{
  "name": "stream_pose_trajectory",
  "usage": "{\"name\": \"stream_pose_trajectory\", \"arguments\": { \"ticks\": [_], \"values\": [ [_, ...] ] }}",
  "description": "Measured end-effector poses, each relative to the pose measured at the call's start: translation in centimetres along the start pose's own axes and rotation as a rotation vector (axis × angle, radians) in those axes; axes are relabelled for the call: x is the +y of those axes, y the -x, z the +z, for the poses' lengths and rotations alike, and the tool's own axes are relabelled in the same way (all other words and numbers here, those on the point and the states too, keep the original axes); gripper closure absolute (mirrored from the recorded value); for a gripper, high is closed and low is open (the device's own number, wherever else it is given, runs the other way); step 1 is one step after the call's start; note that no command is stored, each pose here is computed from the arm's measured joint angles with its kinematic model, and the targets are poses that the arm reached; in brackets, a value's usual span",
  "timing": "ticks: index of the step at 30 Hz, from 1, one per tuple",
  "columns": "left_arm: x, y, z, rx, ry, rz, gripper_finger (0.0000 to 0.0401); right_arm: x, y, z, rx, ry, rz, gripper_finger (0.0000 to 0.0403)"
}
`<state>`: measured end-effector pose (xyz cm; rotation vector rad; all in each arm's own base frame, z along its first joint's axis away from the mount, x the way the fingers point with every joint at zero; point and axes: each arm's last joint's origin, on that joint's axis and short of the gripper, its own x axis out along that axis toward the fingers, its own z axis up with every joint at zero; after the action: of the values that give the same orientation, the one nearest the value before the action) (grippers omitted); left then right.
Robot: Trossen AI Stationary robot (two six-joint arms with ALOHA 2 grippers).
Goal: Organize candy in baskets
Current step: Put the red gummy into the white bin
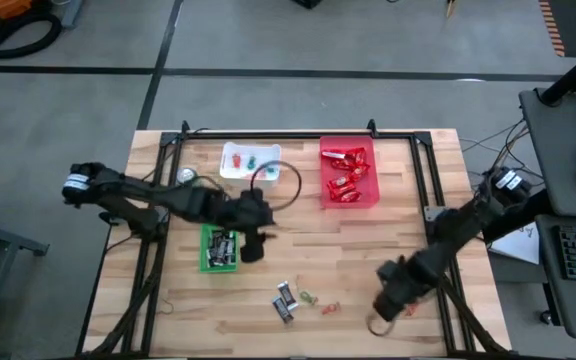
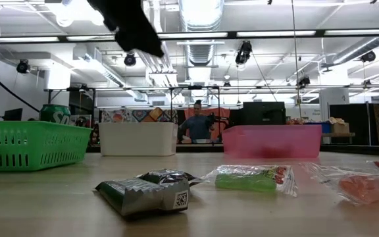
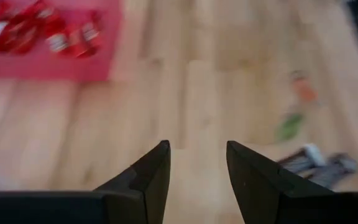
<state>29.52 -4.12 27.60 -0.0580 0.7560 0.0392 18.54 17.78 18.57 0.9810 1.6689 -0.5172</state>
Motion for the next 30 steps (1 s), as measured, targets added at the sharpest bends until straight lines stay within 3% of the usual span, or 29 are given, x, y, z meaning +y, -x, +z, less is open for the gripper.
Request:
{"name": "stream_pose_trajectory", "arguments": {
  "ticks": [5, 10, 30],
  "values": [
    [-3.4, 0.9, 0.5, -0.078, -0.057, -0.048, 0.0260, -1.0, -1.3, -3.6, 0.006, -0.140, -0.072, 0.0250],
    [-5.1, 1.8, 0.9, -0.123, -0.052, -0.033, 0.0260, -2.3, -2.9, -5.2, -0.019, -0.232, -0.147, 0.0250],
    [-8.3, 1.8, 1.3, -0.211, -0.047, -0.128, 0.0260, -3.0, -4.8, -4.1, -0.288, -0.186, -0.123, 0.0254]
  ]
}}
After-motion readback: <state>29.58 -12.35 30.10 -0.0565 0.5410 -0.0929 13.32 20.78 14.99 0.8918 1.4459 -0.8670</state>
